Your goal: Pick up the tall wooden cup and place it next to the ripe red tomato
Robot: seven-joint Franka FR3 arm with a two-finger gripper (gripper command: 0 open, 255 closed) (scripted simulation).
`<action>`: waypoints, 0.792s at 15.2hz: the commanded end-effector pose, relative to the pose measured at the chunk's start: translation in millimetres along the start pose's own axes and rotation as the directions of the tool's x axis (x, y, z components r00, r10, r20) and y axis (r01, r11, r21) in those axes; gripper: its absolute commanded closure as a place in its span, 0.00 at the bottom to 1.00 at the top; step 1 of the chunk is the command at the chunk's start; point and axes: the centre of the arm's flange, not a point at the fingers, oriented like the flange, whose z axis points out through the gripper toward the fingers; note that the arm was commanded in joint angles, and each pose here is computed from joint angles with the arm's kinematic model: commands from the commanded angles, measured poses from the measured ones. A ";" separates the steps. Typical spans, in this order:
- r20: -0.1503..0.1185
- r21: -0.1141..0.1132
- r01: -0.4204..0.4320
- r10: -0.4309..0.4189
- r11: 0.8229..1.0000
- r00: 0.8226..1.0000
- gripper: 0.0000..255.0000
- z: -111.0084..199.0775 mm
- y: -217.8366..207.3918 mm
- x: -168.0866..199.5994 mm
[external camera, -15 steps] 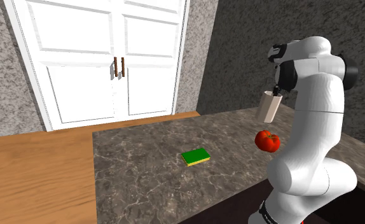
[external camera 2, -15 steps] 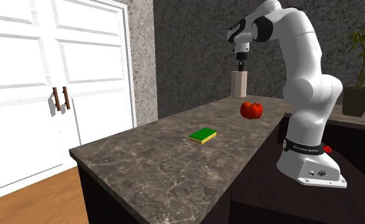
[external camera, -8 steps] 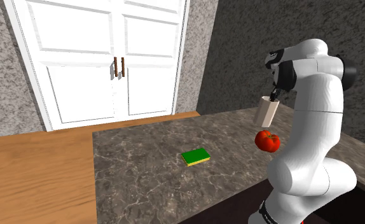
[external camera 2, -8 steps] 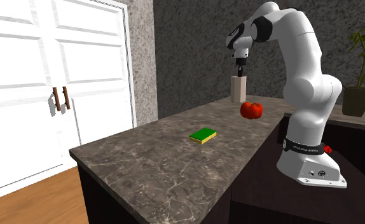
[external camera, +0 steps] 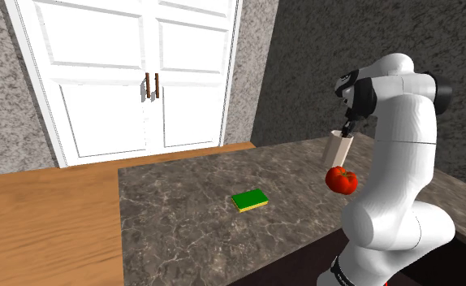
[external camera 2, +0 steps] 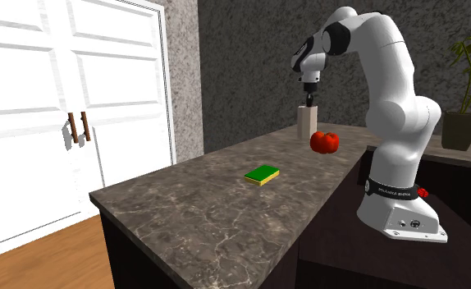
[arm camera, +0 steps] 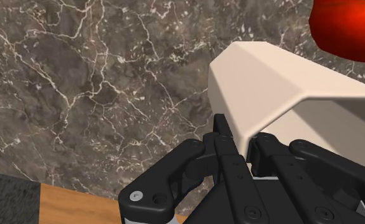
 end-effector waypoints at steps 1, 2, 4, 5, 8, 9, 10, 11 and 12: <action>-0.001 -0.001 0.000 0.000 1.000 1.000 1.00 9.3 1.0 0.2; -0.001 -0.001 0.000 0.000 1.000 1.000 1.00 14.6 1.0 0.3; -0.001 -0.001 0.000 0.000 1.000 1.000 1.00 24.9 1.0 0.6; -0.001 -0.001 0.000 0.000 1.000 1.000 1.00 24.9 0.9 0.6; -0.001 -0.001 0.000 0.000 1.000 1.000 1.00 24.9 1.0 0.6; -0.001 -0.001 0.000 0.000 1.000 1.000 1.00 24.9 1.0 0.6; -0.001 -0.001 0.000 0.000 1.000 1.000 1.00 24.9 1.0 0.6; -0.001 -0.001 0.000 0.000 1.000 1.000 1.00 24.9 1.0 0.6; -0.001 -0.001 0.000 0.000 1.000 1.000 1.00 24.9 1.0 0.6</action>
